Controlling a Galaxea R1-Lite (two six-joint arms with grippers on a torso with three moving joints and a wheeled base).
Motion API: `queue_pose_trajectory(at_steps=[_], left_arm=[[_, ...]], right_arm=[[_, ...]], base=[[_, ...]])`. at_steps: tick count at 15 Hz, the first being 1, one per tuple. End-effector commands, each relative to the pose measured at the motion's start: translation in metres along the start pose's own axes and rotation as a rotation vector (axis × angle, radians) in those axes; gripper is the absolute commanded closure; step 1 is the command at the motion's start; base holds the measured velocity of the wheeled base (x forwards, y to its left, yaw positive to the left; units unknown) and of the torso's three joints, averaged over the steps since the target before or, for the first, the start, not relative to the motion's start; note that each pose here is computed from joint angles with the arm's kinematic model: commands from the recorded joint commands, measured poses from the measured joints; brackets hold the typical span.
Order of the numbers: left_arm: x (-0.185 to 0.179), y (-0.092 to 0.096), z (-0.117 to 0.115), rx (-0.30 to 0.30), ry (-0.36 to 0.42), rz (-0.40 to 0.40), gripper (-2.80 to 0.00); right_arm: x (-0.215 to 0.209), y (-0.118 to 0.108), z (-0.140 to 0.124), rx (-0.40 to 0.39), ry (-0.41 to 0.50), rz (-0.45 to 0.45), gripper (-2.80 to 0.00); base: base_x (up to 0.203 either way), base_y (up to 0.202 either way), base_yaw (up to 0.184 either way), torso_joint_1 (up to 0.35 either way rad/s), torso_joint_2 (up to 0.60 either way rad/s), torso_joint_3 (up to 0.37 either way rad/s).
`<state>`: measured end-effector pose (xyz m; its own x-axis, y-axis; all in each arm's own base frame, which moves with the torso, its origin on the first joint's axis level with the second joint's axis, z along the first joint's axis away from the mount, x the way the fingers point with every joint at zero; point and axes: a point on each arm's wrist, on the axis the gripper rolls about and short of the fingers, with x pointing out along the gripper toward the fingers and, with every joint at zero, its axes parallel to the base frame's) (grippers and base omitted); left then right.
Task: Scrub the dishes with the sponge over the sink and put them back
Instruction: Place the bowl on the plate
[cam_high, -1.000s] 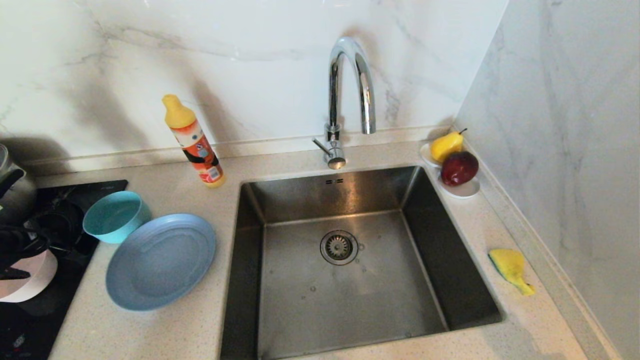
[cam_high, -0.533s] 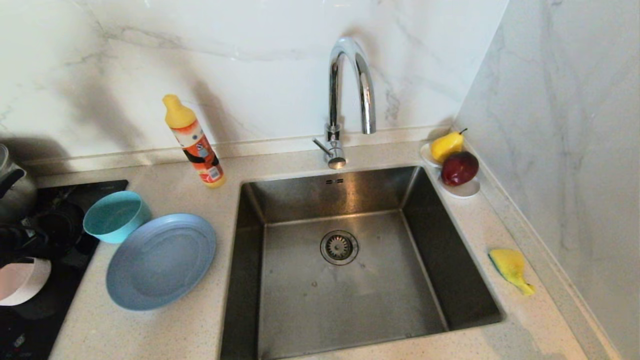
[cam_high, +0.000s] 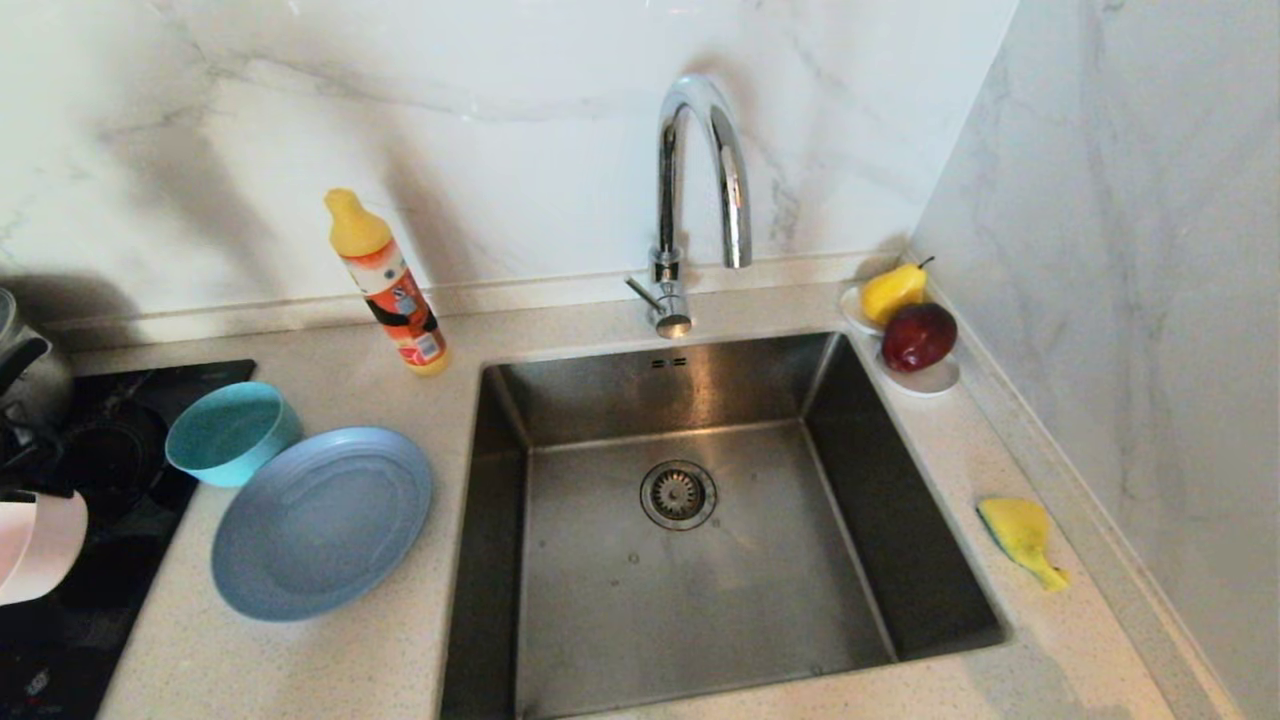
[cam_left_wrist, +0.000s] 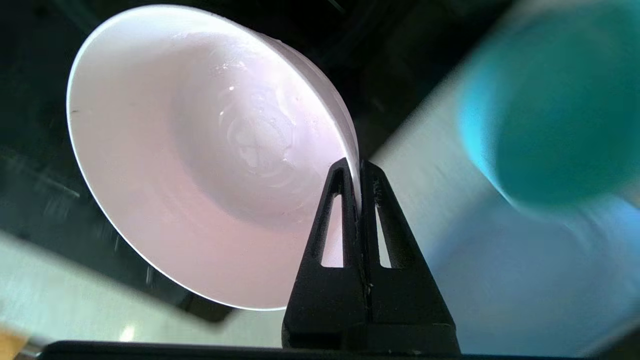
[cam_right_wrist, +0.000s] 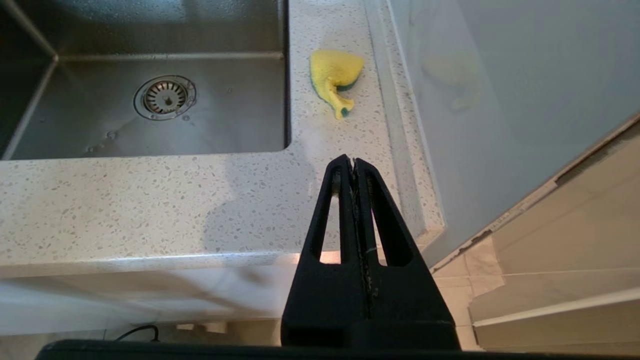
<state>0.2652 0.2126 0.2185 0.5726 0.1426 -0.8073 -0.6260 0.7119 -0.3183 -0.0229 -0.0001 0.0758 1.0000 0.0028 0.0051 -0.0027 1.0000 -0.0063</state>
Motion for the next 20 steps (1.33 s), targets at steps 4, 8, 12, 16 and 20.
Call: queue_pose_trajectory(at_steps=[4,8,12,16,20], left_arm=[[-0.092,-0.049,-0.036,0.111,-0.049,-0.085,0.00],[-0.107,-0.093,-0.080,0.235,0.040,-0.189,0.00],[-0.076,-0.125,-0.124,0.301,0.136,-0.173,0.00],[-0.033,-0.152,-0.144,0.323,0.124,-0.139,0.00],[-0.006,-0.163,-0.139,0.320,0.102,-0.126,0.00]], right_arm=[[0.000,0.000,0.000,-0.001,-0.001,0.000,0.00],[0.000,0.000,0.000,-0.001,-0.001,0.000,0.00],[0.000,0.000,0.000,-0.001,-0.001,0.000,0.00],[0.000,0.000,0.000,-0.001,-0.002,0.000,0.00],[0.000,0.000,0.000,-0.001,-0.001,0.000,0.00]], base=[[0.000,0.000,0.000,0.000,0.00,0.000],[0.000,0.000,0.000,0.000,0.00,0.000],[0.000,0.000,0.000,0.000,0.00,0.000],[0.000,0.000,0.000,0.000,0.00,0.000],[0.000,0.000,0.000,0.000,0.00,0.000]])
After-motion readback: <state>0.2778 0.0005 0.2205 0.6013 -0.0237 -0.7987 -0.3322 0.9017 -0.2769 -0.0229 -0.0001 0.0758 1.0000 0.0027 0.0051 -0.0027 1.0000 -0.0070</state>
